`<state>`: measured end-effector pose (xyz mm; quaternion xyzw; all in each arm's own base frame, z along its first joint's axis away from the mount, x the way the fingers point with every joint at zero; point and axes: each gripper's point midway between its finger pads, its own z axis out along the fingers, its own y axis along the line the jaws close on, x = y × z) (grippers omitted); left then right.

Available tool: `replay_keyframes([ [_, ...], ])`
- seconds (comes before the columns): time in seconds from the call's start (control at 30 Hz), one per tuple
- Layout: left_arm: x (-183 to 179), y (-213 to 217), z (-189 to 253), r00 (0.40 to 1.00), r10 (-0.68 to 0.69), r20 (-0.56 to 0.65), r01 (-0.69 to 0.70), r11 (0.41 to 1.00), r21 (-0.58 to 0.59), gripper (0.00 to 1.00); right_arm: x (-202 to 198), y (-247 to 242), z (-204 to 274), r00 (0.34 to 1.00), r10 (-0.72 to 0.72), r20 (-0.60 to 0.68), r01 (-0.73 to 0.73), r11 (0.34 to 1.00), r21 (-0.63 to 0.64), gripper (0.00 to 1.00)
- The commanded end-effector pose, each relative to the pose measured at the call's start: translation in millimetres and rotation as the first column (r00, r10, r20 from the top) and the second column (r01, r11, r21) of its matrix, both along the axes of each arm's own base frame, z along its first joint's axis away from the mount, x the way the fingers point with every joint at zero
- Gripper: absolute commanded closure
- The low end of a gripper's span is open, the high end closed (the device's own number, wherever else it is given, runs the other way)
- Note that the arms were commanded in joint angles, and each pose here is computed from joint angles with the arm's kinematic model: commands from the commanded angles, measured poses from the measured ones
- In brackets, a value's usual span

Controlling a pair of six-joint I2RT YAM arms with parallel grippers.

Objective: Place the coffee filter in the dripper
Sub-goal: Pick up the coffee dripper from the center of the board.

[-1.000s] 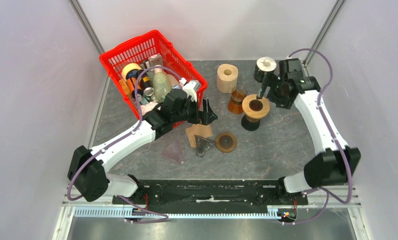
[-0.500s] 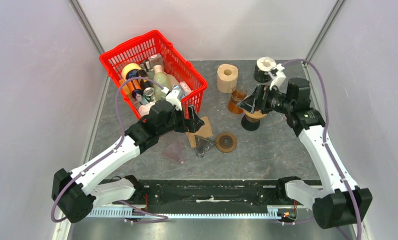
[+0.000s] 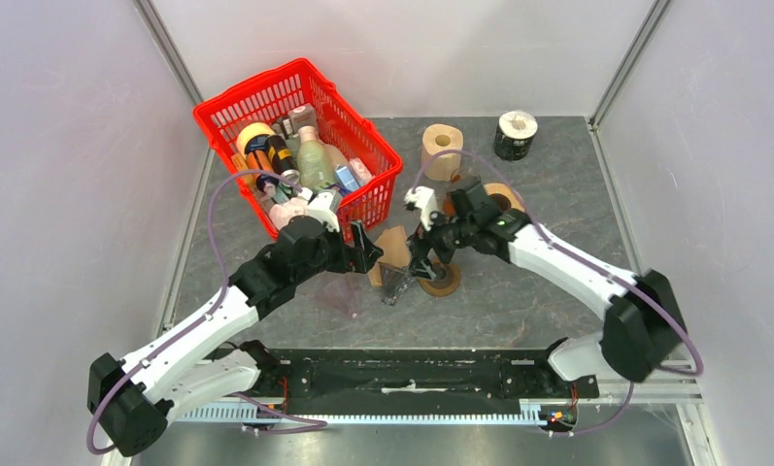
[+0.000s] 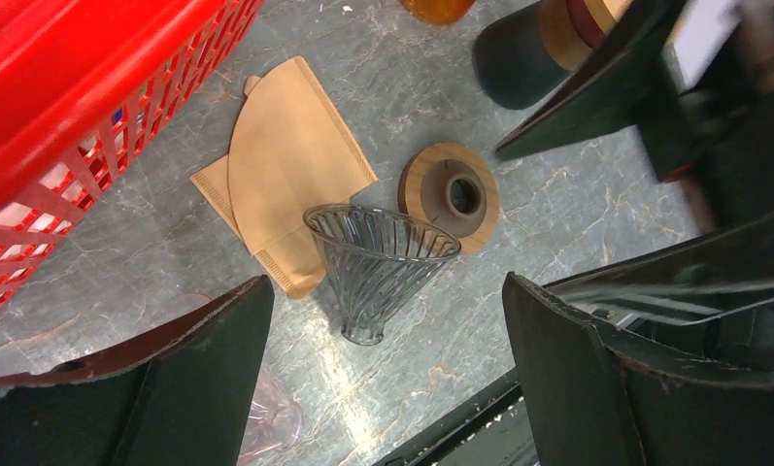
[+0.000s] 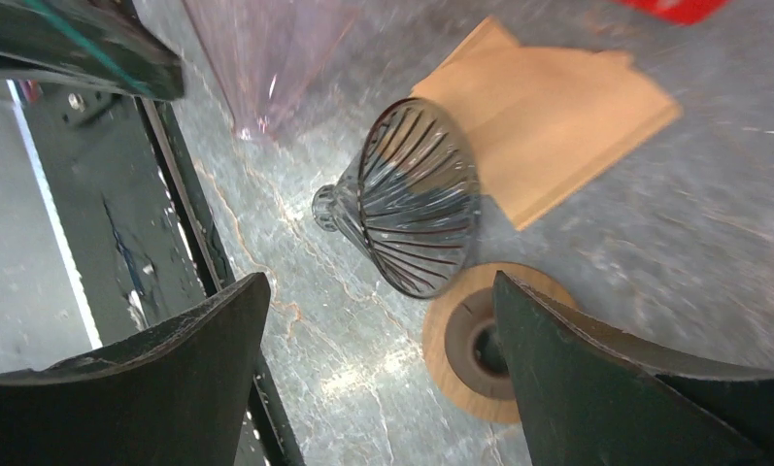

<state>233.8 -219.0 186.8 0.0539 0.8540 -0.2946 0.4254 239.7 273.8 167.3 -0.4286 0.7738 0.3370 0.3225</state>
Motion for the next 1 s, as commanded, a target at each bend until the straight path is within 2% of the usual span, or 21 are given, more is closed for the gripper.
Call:
replay_keyframes([
  [0.0,-2,19,-25,0.994,0.088,-0.068,-0.084,0.995,0.058,0.05,-4,30,-30,0.987,0.157,0.026,-0.154,0.984,-0.086,0.10],
  [0.2,-1,33,-35,0.986,0.150,-0.077,-0.141,0.984,0.107,0.05,-24,51,-65,0.967,0.246,-0.061,-0.252,0.956,-0.149,0.17],
  [0.37,-1,33,-36,0.985,0.152,-0.077,-0.143,0.983,0.112,0.05,-35,62,-75,0.957,0.276,-0.091,-0.286,0.950,-0.125,0.23],
  [0.47,-1,34,-37,0.985,0.157,-0.078,-0.147,0.982,0.117,0.05,-36,65,-81,0.959,0.269,-0.095,-0.279,0.954,-0.115,0.31],
  [0.73,2,36,-34,0.981,0.180,-0.076,-0.170,0.978,0.119,0.06,-40,72,-83,0.959,0.270,-0.081,-0.279,0.952,-0.124,0.71],
  [0.93,3,37,-30,0.980,0.186,-0.065,-0.177,0.978,0.114,0.06,-42,72,-43,0.961,0.277,0.010,-0.275,0.957,-0.091,1.00],
  [0.97,4,37,-29,0.980,0.189,-0.062,-0.181,0.977,0.114,0.06,-41,71,-36,0.963,0.269,0.030,-0.265,0.960,-0.092,1.00],
])
